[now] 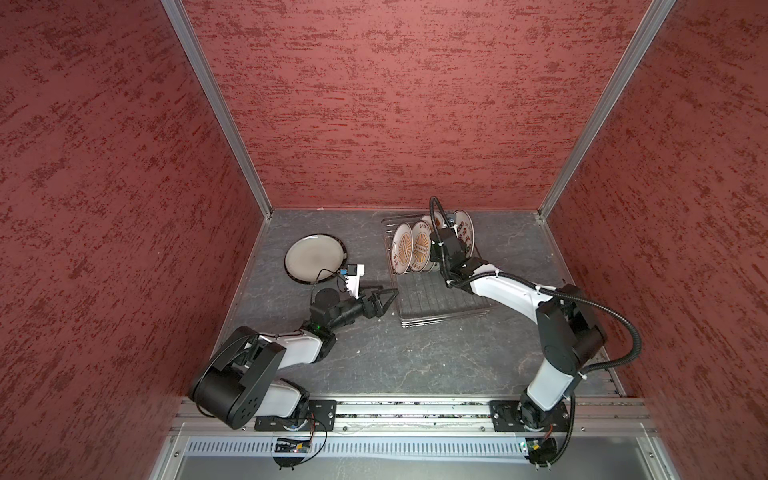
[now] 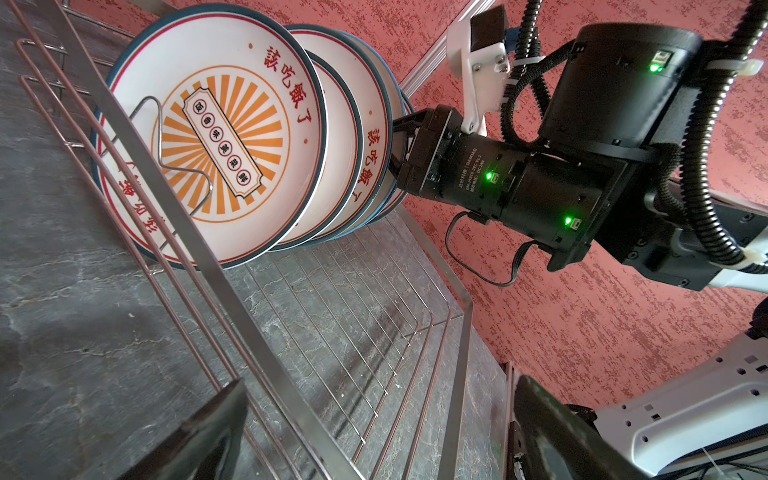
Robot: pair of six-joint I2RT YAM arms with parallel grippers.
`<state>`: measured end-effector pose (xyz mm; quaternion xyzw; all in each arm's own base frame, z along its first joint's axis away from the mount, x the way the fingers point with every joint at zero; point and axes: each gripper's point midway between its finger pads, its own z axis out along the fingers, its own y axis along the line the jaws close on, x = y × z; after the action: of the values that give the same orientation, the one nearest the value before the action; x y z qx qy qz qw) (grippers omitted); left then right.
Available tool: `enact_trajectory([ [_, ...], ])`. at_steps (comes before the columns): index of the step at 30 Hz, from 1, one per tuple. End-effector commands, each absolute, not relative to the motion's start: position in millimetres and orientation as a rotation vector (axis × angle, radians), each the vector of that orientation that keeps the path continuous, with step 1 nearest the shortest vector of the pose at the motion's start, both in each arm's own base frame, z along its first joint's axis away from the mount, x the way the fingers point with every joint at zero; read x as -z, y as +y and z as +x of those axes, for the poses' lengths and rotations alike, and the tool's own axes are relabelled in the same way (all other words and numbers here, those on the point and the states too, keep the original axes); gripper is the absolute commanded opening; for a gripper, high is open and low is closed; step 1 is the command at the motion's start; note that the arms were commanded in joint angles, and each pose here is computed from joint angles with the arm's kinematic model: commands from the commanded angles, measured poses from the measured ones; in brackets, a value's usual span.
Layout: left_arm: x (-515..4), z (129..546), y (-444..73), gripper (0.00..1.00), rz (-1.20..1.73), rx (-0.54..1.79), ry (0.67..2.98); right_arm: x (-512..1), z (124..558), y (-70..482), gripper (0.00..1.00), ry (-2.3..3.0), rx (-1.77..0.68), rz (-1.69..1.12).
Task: Unload the plates from the dish rack
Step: 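Insert the right gripper between rack plates and grip the watermelon-print plate rim, then pull the watermelon-print plate out of the rack with the right gripper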
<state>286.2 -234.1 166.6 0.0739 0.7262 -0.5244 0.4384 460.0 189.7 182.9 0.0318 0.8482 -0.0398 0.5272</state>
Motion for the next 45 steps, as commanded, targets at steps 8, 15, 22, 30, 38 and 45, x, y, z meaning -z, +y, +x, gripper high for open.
enact_trajectory([
  [8,-182.0,281.3,-233.7,0.99,0.205,1.284,1.754,-264.0,465.7,186.5,0.11,1.84,0.132,0.113],
  [15,-184.5,278.4,-231.2,0.99,0.205,1.266,1.749,-286.6,460.9,188.0,0.1,1.803,0.117,0.11],
  [22,-184.0,278.7,-232.3,0.99,0.207,1.266,1.752,-302.8,452.4,185.7,0.1,1.778,0.123,0.108],
  [30,-185.0,278.4,-231.8,0.99,0.207,1.262,1.748,-318.7,437.6,177.8,0.1,1.734,0.138,0.115],
  [38,-185.2,278.1,-228.9,0.99,0.2,1.241,1.746,-333.9,421.2,170.0,0.1,1.684,0.128,0.126],
  [45,-184.9,276.3,-230.2,0.99,0.205,1.247,1.748,-352.1,402.1,162.8,0.1,1.607,0.024,0.154],
])
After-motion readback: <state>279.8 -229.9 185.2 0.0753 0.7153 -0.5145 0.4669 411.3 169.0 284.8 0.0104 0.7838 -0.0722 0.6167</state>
